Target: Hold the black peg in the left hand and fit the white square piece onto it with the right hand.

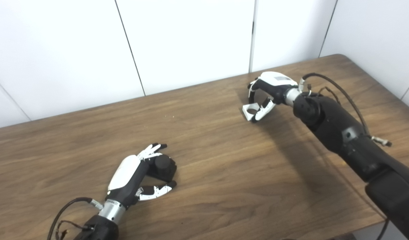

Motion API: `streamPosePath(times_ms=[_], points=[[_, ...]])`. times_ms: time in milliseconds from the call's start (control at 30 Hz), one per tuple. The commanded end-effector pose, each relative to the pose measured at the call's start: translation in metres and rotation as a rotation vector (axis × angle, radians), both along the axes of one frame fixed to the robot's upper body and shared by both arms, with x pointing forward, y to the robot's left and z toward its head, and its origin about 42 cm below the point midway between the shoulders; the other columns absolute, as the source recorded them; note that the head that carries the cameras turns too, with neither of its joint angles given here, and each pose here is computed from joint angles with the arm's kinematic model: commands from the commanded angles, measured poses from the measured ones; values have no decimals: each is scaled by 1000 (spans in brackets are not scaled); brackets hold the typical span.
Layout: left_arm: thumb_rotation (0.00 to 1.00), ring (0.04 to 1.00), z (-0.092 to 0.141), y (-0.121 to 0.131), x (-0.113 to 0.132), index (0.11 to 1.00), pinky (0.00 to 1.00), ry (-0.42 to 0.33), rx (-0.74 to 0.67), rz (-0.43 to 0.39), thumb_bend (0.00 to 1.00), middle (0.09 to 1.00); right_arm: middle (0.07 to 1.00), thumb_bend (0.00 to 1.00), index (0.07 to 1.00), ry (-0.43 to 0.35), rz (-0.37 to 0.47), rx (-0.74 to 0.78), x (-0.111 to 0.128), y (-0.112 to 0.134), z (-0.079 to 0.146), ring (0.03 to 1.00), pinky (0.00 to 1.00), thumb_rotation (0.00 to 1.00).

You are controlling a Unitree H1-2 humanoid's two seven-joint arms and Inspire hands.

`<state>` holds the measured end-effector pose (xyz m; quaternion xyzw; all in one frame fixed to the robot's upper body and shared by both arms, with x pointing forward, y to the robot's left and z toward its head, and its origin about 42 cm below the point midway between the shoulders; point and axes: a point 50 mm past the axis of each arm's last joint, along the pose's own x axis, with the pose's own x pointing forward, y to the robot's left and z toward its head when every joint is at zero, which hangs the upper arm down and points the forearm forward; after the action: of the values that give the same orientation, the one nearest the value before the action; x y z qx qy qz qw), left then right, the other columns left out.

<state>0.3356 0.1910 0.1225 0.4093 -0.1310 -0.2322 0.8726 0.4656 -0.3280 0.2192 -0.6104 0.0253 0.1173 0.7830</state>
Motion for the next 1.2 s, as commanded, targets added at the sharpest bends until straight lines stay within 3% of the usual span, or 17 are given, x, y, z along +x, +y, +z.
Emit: streamPosePath(times_ms=[0,400,1167], points=[[68,974,-9,21,-2,621,954,54,91,25,659,926,863,513,483,-50,48,8,-1,6,17,963,994,135],[81,959,-12,25,2,618,919,51,103,24,657,918,875,512,484,-157,167,68,-23,35,54,963,974,140],[90,970,-14,12,3,629,937,53,103,31,662,920,861,514,482,-228,464,142,-59,105,83,956,970,142]])
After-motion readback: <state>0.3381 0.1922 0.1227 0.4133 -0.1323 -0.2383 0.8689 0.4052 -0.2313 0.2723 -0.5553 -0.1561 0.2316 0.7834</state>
